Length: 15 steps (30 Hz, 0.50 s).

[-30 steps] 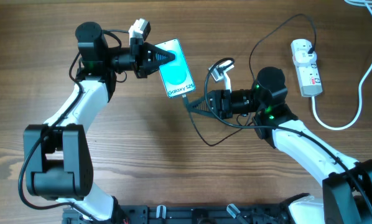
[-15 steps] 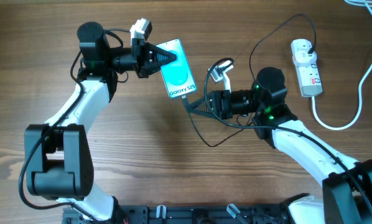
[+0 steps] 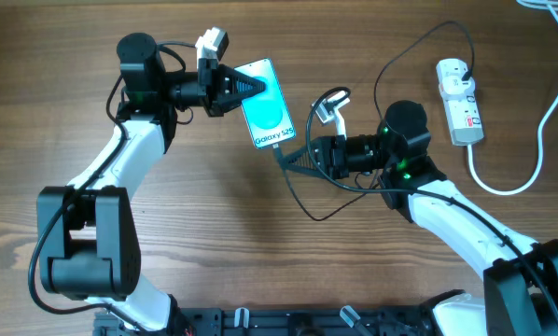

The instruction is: Plug charger to phone and switch on socket

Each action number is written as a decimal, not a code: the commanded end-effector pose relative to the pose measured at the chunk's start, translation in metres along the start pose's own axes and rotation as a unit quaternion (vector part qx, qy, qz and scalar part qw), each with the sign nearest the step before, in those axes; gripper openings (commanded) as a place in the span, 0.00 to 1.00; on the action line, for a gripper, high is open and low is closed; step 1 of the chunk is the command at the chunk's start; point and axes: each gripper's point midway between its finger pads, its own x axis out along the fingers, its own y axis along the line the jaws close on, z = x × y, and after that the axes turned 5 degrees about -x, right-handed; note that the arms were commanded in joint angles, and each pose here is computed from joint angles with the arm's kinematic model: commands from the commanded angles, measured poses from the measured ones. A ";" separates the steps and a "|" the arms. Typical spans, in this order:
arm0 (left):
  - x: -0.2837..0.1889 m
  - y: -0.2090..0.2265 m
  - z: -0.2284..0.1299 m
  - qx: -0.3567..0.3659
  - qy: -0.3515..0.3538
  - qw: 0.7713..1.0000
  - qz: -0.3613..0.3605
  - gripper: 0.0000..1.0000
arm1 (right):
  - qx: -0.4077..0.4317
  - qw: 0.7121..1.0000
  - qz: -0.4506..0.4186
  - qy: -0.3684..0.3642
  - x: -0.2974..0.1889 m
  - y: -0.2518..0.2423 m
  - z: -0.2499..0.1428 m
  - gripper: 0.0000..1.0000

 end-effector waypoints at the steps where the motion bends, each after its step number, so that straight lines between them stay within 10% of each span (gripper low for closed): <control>1: -0.002 -0.012 -0.005 0.017 0.012 1.000 -0.003 0.04 | 0.000 1.000 0.004 0.006 0.000 0.003 -0.003 0.04; 15: -0.004 -0.009 -0.005 0.000 0.011 1.000 -0.003 0.04 | 0.012 1.000 0.004 0.006 0.000 0.003 -0.003 0.04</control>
